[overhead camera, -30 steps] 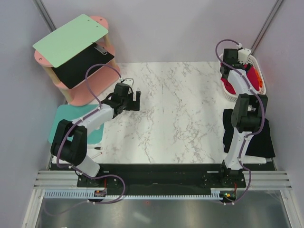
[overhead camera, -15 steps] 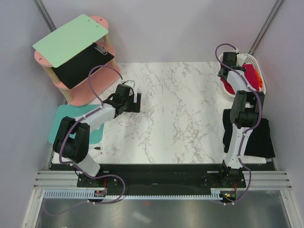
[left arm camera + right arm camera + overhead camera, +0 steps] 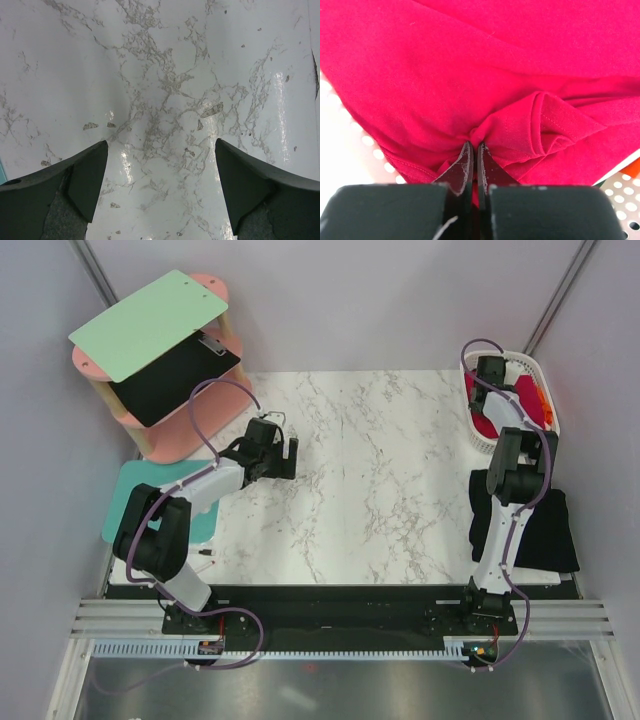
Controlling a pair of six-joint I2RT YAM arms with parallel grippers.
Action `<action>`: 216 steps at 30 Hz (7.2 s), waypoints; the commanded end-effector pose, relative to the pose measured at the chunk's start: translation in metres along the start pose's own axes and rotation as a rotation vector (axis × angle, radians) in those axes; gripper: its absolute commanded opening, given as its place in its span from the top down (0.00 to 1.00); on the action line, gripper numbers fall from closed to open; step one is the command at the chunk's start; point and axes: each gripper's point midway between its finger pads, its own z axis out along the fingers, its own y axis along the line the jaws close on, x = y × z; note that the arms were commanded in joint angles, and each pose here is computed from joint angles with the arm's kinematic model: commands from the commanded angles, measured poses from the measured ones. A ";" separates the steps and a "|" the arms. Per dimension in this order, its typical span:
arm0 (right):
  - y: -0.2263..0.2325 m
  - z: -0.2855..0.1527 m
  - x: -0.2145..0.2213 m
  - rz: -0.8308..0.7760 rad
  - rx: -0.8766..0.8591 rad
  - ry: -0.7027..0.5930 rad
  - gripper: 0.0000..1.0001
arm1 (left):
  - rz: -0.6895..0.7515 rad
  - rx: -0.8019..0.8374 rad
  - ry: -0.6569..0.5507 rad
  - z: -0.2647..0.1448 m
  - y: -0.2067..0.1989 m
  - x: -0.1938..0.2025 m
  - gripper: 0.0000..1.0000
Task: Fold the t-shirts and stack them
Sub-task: Grab crumpled tshirt from bin with the right arm, then move the tshirt to the center of the board, then flatten out the tshirt
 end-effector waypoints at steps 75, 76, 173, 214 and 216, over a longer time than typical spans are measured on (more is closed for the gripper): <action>0.138 -0.247 0.134 -0.396 -0.501 -0.091 0.30 | 0.165 0.268 -0.070 -0.027 -0.130 -0.009 0.09; 0.137 -0.246 0.135 -0.393 -0.504 -0.084 0.31 | 0.174 0.265 -0.060 -0.023 -0.134 -0.006 0.10; 0.123 -0.322 0.339 -0.888 -0.767 0.150 0.53 | -0.211 0.051 0.217 0.015 -0.009 0.024 0.02; 0.096 -0.411 -0.180 -0.068 -0.361 -0.742 1.00 | -0.287 -0.062 0.205 0.004 0.033 0.032 0.04; 0.076 -0.427 -0.210 -0.024 -0.323 -0.801 1.00 | -0.282 -0.050 0.206 0.006 0.029 0.033 0.04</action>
